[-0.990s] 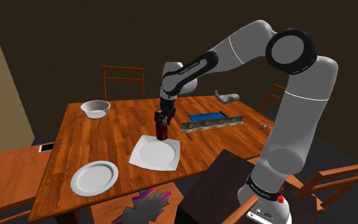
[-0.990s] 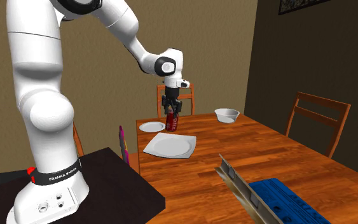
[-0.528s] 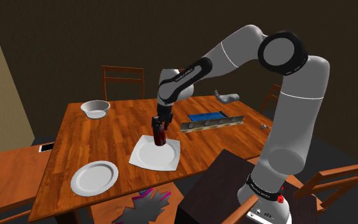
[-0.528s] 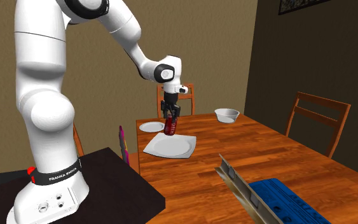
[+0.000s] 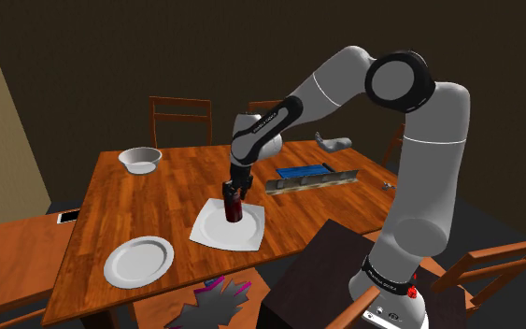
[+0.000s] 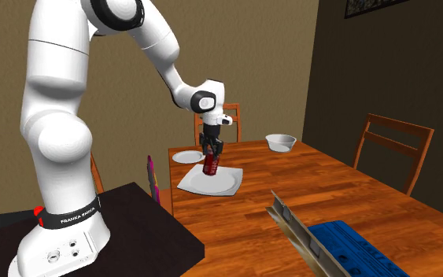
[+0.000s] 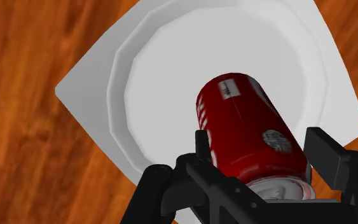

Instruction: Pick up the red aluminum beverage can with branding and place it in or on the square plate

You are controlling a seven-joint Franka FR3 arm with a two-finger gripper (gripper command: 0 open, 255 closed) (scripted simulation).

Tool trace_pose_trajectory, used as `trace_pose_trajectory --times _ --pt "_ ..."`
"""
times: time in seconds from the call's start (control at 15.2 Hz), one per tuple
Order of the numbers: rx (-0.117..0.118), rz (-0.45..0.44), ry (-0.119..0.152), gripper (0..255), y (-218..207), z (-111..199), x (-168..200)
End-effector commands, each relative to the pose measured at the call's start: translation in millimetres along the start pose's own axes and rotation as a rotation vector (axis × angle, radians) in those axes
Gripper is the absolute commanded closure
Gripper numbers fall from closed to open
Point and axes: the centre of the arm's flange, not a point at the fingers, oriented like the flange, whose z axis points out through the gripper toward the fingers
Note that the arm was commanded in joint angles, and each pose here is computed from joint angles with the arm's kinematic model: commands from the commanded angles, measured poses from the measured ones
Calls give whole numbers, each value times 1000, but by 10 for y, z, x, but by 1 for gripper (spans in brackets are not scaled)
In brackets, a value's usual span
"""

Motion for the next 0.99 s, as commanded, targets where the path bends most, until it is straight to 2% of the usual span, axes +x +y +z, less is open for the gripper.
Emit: trace_pose_trajectory --times 0.0,0.2,0.73,0.79,0.92 --pt "0 0 1 255 9 98 -2" --pt "0 0 1 255 27 280 2" --pt "0 0 1 255 27 280 2" --pt "0 0 1 0 27 279 2" --pt "0 0 1 0 27 280 2"
